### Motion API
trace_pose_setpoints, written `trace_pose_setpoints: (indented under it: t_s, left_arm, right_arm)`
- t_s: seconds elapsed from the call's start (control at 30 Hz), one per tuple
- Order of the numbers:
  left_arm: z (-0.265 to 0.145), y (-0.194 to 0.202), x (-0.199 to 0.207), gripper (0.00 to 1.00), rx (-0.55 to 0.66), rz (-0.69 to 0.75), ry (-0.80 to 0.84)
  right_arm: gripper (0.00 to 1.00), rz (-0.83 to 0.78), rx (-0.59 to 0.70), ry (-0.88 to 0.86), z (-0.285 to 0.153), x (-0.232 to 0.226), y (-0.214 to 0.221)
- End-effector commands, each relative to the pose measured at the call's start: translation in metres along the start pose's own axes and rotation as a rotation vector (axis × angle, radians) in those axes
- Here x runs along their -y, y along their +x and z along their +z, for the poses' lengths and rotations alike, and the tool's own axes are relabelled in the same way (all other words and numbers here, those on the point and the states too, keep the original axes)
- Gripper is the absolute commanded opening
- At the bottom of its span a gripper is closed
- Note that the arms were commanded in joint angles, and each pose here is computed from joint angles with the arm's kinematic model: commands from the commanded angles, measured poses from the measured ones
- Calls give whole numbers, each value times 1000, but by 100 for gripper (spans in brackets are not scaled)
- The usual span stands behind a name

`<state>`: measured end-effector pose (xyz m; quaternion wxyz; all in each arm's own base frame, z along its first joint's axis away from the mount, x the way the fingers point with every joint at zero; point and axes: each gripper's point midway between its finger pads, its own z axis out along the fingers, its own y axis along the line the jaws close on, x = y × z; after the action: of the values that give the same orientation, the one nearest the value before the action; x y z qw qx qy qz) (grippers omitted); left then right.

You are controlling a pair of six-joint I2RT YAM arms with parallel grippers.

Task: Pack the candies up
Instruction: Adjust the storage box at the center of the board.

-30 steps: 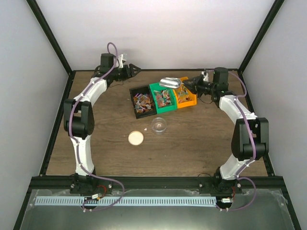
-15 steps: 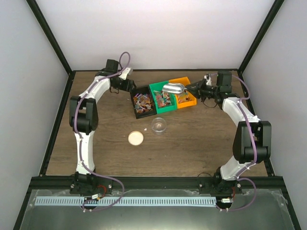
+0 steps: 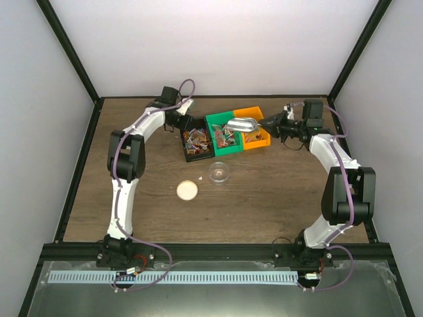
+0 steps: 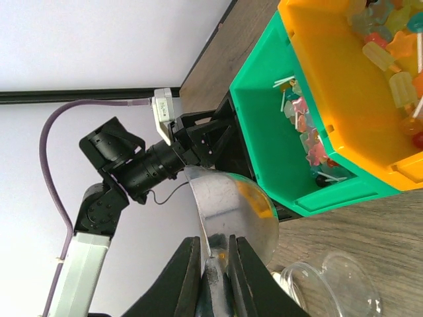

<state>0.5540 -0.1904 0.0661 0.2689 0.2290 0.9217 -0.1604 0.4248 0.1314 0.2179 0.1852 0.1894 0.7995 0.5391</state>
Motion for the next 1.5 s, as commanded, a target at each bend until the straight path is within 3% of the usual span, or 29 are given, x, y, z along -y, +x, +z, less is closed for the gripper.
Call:
trace_pose_setpoints:
  t_s: [0.0, 0.17, 0.5, 0.87, 1.0, 1.17, 1.3, 1.47]
  left_arm:
    - [3, -8, -6, 48, 15, 2, -53]
    - [-5, 9, -18, 44, -37, -44, -133]
    - [-31, 59, -6, 40, -110, -162, -132]
    - [-58, 76, 34, 41, -135, -378, 8]
    - [-70, 79, 40, 46, -133, -357, 12]
    - [-82, 51, 23, 66, -54, -178, -66]
    - [-86, 3, 28, 74, 53, -171, 5]
    - [-74, -44, 48, 76, 160, -88, 79]
  right_arm:
    - [1, -22, 4, -9, -14, -1, 1]
    - [1, -6, -2, -6, -15, 7, 2]
    - [1, 18, 23, 26, -14, 24, 6]
    - [1, -43, 40, 151, 12, 16, 13]
    - [1, -27, 42, 141, 21, 13, 23]
    - [1, -21, 61, 123, 14, 11, 29]
    - [1, -37, 78, 134, 6, 7, 33]
    - [1, -42, 68, 150, 2, 8, 37]
